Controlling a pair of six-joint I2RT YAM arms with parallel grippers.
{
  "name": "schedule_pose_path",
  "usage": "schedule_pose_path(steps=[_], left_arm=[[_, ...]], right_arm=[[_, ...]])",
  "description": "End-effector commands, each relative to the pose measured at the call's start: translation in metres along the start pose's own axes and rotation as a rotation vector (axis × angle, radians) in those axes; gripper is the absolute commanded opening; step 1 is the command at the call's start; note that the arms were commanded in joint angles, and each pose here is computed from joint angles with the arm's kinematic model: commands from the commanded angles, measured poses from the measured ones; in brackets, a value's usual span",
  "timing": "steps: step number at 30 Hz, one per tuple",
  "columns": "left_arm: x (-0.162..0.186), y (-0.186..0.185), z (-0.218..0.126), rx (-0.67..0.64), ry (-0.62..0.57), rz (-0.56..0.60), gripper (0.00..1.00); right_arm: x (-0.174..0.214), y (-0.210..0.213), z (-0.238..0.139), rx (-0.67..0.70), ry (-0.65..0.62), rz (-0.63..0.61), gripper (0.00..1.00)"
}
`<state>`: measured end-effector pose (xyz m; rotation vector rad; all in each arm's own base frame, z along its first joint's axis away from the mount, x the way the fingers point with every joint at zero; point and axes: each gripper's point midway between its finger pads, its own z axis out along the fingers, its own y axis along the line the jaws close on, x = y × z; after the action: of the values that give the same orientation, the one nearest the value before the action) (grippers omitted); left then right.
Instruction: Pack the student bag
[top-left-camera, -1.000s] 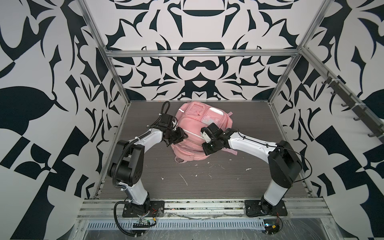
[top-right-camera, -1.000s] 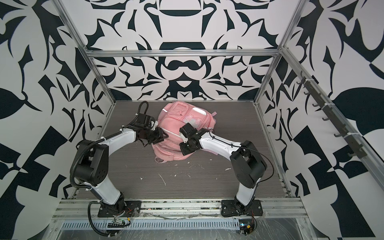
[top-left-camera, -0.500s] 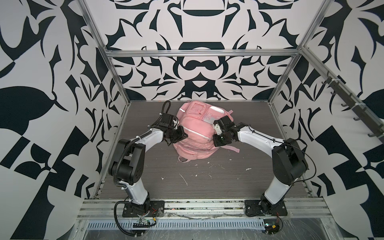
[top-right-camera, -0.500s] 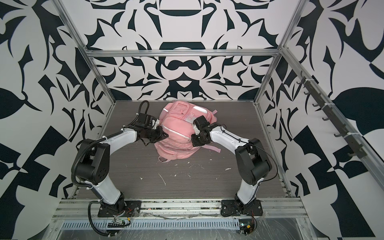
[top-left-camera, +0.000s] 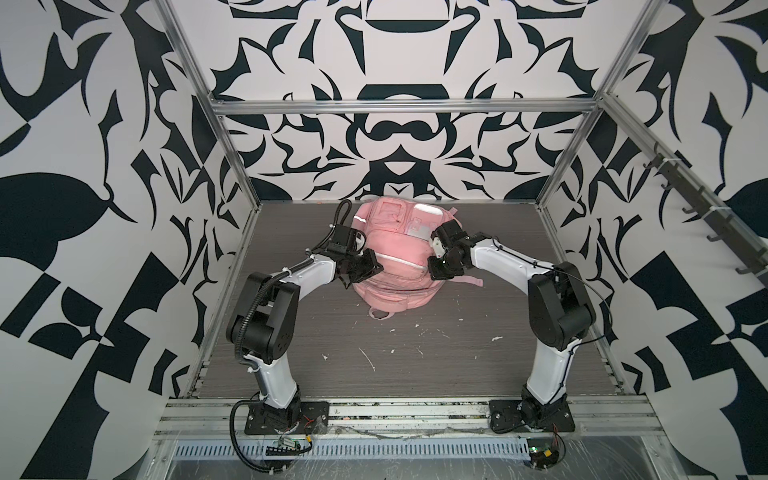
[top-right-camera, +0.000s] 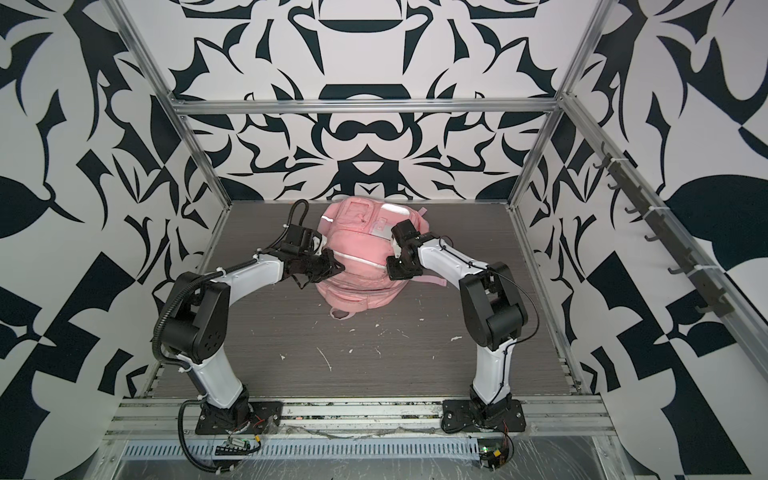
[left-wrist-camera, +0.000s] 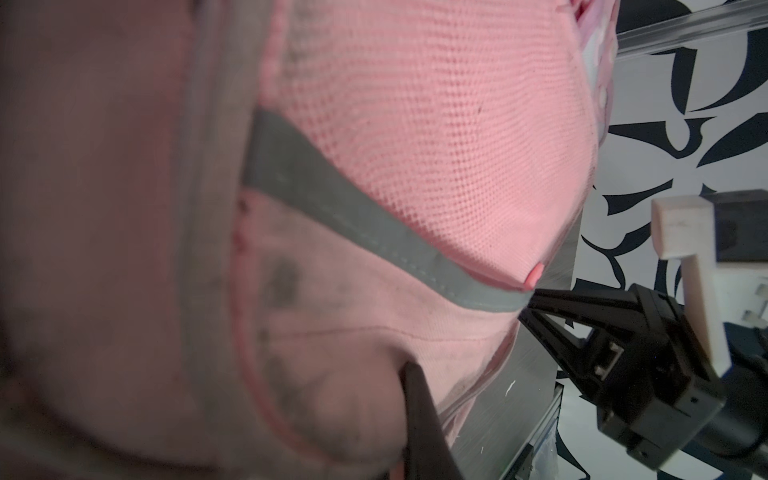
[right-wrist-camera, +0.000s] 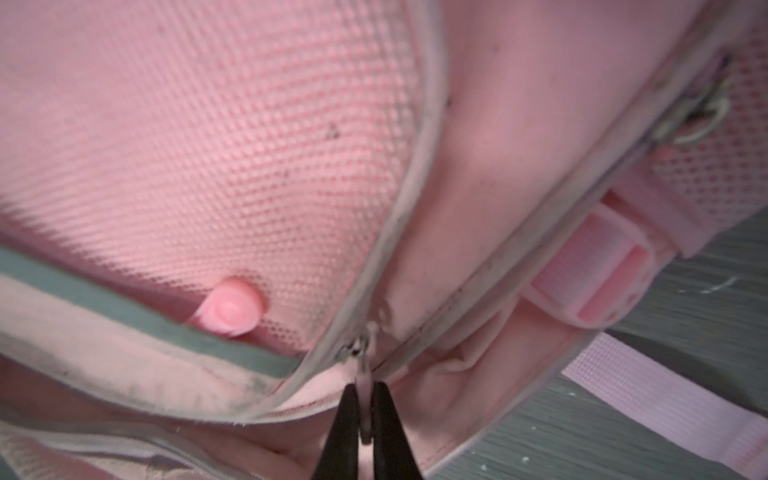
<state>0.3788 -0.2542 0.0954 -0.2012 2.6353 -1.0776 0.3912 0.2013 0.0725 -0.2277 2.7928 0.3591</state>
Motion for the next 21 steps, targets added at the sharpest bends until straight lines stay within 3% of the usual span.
schedule_pose_path(steps=[1, 4, 8, 10, 12, 13, 15, 21], left_arm=[[0.021, -0.001, 0.005, -0.01, 0.063, -0.015, 0.06], [0.022, -0.004, 0.002, -0.003, 0.059, -0.01, 0.14], [0.022, -0.01, -0.015, -0.02, 0.036, 0.036, 0.44], [0.019, -0.014, -0.028, -0.041, 0.009, 0.081, 0.55], [0.013, -0.014, -0.044, -0.082, -0.04, 0.127, 0.83], [0.01, -0.013, -0.049, -0.094, -0.062, 0.144, 0.93], [-0.003, -0.003, -0.066, -0.124, -0.109, 0.149, 0.99], [-0.039, 0.043, -0.111, -0.206, -0.296, 0.1, 0.99]], right_arm=[[-0.027, -0.021, -0.02, 0.063, -0.105, 0.016, 0.39], [-0.024, -0.03, -0.026, 0.087, -0.107, 0.023, 0.48], [-0.019, -0.037, -0.044, 0.116, -0.147, 0.015, 0.63], [-0.019, -0.046, -0.056, 0.151, -0.192, 0.019, 0.78], [-0.021, -0.06, -0.067, 0.19, -0.242, 0.049, 0.99], [-0.021, -0.068, -0.071, 0.203, -0.26, 0.072, 0.99], [-0.02, -0.089, -0.078, 0.227, -0.307, 0.136, 0.99], [-0.016, -0.148, -0.115, 0.433, -0.546, 0.264, 1.0]])
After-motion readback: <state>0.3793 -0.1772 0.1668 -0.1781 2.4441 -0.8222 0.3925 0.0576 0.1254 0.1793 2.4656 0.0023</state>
